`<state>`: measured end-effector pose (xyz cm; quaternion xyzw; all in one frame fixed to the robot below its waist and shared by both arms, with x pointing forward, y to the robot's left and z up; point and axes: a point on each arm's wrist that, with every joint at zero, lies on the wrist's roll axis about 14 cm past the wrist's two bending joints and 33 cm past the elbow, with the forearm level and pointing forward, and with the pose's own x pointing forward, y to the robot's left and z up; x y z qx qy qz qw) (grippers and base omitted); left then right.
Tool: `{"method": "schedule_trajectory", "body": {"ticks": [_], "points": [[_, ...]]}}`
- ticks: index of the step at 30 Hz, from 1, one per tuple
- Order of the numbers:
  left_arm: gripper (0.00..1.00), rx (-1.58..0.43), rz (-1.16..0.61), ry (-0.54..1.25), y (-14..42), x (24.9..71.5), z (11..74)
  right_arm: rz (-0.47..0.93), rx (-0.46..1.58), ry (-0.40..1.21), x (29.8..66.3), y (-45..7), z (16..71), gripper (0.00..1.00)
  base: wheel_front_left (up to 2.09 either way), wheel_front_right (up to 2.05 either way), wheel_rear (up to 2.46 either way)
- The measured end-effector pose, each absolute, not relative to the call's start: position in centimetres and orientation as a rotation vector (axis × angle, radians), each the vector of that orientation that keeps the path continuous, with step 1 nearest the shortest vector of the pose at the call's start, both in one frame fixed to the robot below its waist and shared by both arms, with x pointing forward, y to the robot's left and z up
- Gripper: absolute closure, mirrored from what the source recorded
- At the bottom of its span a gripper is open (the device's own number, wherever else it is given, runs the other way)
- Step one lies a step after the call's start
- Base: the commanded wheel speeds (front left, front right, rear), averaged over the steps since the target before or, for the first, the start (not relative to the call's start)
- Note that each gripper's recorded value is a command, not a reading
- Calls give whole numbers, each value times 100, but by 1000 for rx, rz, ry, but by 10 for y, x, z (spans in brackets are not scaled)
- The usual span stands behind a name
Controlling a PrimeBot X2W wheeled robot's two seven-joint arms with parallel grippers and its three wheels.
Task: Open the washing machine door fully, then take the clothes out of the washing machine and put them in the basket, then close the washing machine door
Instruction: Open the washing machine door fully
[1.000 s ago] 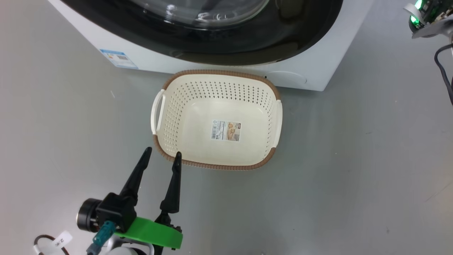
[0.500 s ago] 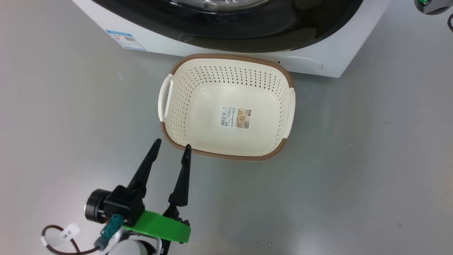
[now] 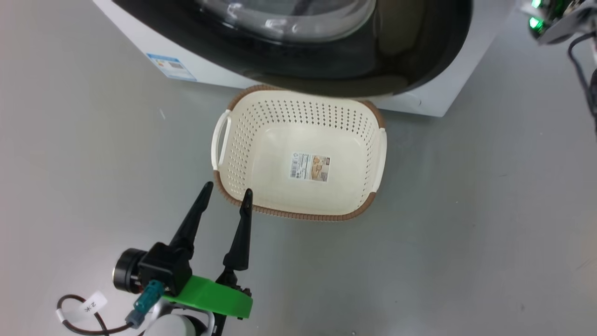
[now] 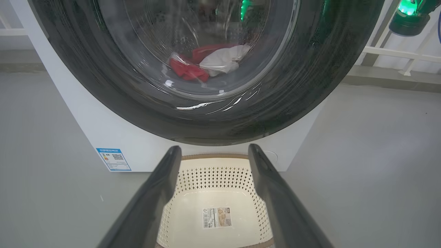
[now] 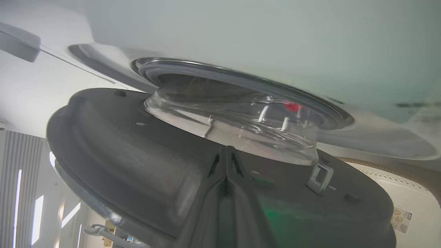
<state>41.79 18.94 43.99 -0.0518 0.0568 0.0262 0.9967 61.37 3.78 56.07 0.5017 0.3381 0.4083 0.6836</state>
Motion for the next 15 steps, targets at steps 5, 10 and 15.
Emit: {"method": "schedule_trajectory", "body": {"ticks": [5,10,15], "points": [[0,-107,49,101,188,413,446,933,1112,786,594,41,560,100,0,0,0],[0,-113,60,109,188,397,446,960,1104,823,567,47,558,100,0,0,0],[0,-114,78,92,193,385,454,995,1093,867,537,56,556,100,0,0,0]]}}
